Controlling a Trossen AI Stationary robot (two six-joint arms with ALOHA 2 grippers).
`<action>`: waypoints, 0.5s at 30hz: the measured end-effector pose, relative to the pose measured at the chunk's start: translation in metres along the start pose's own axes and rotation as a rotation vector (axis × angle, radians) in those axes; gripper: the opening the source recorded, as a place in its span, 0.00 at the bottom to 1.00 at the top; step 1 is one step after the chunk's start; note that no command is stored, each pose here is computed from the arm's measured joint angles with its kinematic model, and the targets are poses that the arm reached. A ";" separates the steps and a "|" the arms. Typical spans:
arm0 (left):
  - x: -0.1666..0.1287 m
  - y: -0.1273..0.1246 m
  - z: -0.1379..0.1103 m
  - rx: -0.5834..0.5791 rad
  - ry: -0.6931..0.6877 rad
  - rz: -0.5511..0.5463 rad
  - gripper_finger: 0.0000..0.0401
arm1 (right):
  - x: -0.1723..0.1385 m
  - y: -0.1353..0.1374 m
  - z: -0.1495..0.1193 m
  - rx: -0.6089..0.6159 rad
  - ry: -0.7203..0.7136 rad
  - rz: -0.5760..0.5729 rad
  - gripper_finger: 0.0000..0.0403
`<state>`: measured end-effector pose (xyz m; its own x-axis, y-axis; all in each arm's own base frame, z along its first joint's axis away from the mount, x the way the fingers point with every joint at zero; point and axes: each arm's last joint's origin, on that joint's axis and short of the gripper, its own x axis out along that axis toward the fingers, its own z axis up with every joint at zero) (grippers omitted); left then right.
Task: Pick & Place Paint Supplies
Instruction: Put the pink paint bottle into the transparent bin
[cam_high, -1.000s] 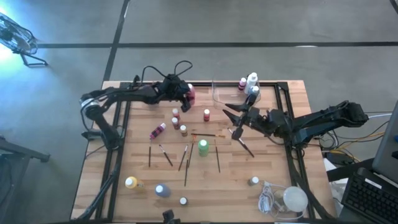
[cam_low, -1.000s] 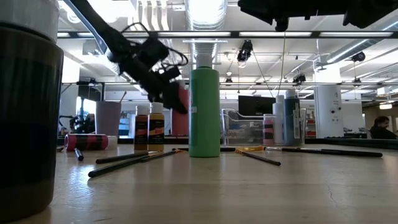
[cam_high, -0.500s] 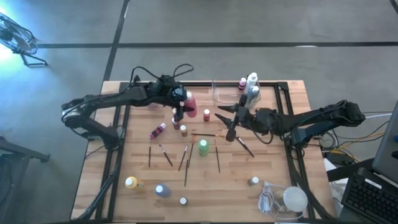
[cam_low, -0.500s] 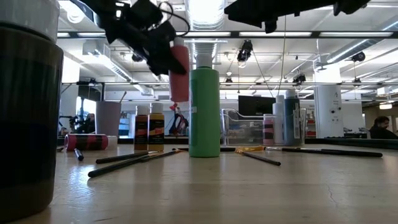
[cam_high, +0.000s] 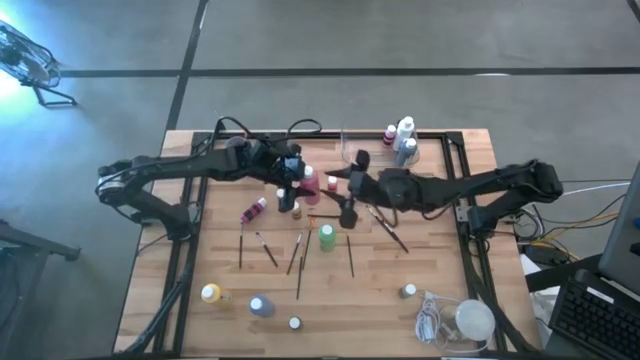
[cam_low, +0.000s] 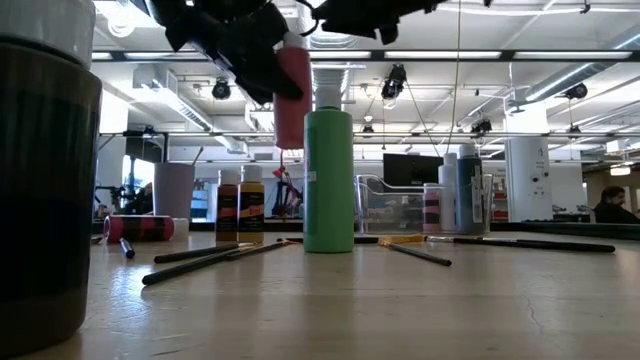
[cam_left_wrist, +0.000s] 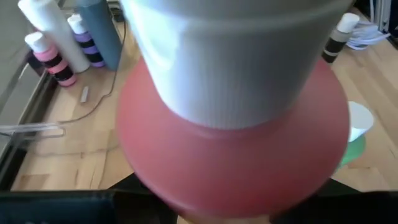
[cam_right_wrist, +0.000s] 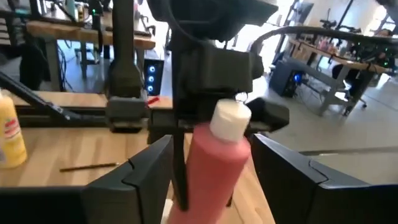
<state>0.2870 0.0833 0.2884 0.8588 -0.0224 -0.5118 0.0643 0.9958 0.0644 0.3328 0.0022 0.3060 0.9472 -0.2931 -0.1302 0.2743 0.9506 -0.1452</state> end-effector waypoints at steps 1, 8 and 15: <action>0.000 -0.001 0.001 0.006 0.003 -0.002 0.44 | 0.003 -0.001 0.003 0.006 -0.003 -0.004 0.54; 0.000 -0.006 0.001 0.097 0.032 -0.024 0.44 | 0.019 -0.009 0.012 0.099 -0.006 0.051 0.58; 0.000 -0.012 0.004 0.152 0.024 -0.042 0.44 | 0.030 -0.013 0.003 0.111 0.035 0.059 0.61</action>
<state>0.2887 0.0710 0.2909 0.8414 -0.0598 -0.5371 0.1778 0.9691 0.1707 0.3585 -0.0191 0.3073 0.9565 -0.2376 -0.1693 0.2365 0.9713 -0.0271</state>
